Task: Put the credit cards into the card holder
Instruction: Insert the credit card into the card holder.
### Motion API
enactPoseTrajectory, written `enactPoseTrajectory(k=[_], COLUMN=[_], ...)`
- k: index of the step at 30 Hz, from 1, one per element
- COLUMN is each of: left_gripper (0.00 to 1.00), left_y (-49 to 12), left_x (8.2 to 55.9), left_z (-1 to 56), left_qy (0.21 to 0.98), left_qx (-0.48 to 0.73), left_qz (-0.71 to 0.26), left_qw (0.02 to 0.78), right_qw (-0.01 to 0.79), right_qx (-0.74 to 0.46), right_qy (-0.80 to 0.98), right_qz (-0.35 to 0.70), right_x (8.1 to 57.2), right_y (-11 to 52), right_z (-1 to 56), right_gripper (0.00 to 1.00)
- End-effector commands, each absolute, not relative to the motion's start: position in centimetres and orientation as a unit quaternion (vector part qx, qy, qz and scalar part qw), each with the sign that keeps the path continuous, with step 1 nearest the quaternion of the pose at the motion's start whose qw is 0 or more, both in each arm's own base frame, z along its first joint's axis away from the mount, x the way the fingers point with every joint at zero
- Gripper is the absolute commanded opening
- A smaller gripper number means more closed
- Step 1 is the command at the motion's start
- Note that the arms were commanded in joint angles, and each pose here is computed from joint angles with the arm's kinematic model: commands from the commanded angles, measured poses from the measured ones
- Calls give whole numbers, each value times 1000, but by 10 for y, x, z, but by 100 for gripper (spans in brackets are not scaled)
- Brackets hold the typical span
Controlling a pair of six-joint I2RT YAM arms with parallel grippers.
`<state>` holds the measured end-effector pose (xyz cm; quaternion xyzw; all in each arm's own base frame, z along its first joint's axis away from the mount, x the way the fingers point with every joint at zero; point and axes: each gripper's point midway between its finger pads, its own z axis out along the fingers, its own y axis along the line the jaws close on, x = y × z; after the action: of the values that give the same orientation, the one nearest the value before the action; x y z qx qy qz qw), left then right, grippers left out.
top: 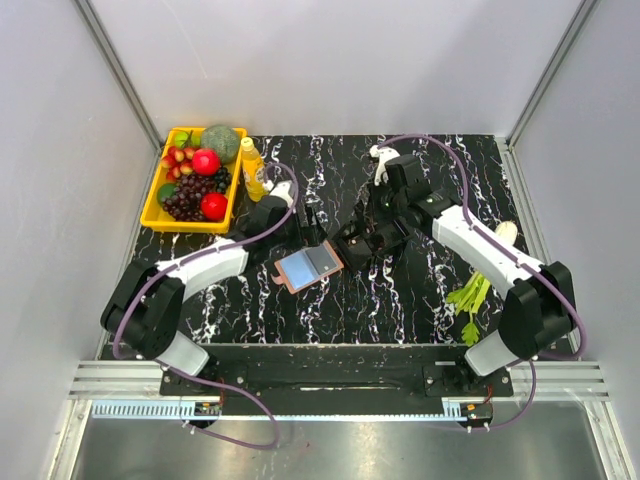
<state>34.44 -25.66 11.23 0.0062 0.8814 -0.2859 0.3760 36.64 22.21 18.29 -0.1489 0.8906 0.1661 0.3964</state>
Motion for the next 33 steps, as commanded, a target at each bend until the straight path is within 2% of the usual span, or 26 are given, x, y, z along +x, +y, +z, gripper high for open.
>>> enactPoseTrajectory(k=[1, 7, 9, 11, 16, 22, 24, 33], left_gripper=[99, 97, 89, 87, 62, 52, 40, 37], left_y=[-238, -210, -203, -200, -198, -203, -204, -206], left_x=[329, 307, 299, 295, 286, 286, 286, 286], left_z=[101, 87, 83, 83, 74, 63, 55, 37], left_qy=[887, 889, 887, 882, 882, 890, 894, 902], left_qx=[-25, -75, -89, -101, -109, -103, -104, -104], left_qz=[-270, -250, -249, -256, -262, -261, -259, -253], left_qw=[372, 377, 379, 383, 375, 360, 351, 333], right_qw=[373, 293, 268, 248, 217, 212, 207, 208], right_qx=[-160, -162, -171, -174, -179, -178, -177, -175], right_qy=[872, 864, 862, 860, 853, 841, 842, 845], right_qz=[274, 375, 394, 411, 440, 465, 466, 460], right_x=[354, 332, 324, 320, 321, 332, 335, 347], right_y=[262, 295, 302, 307, 320, 335, 338, 344], right_z=[188, 159, 148, 137, 115, 111, 105, 81], right_gripper=[0, 0, 0, 0, 0, 0, 0, 0])
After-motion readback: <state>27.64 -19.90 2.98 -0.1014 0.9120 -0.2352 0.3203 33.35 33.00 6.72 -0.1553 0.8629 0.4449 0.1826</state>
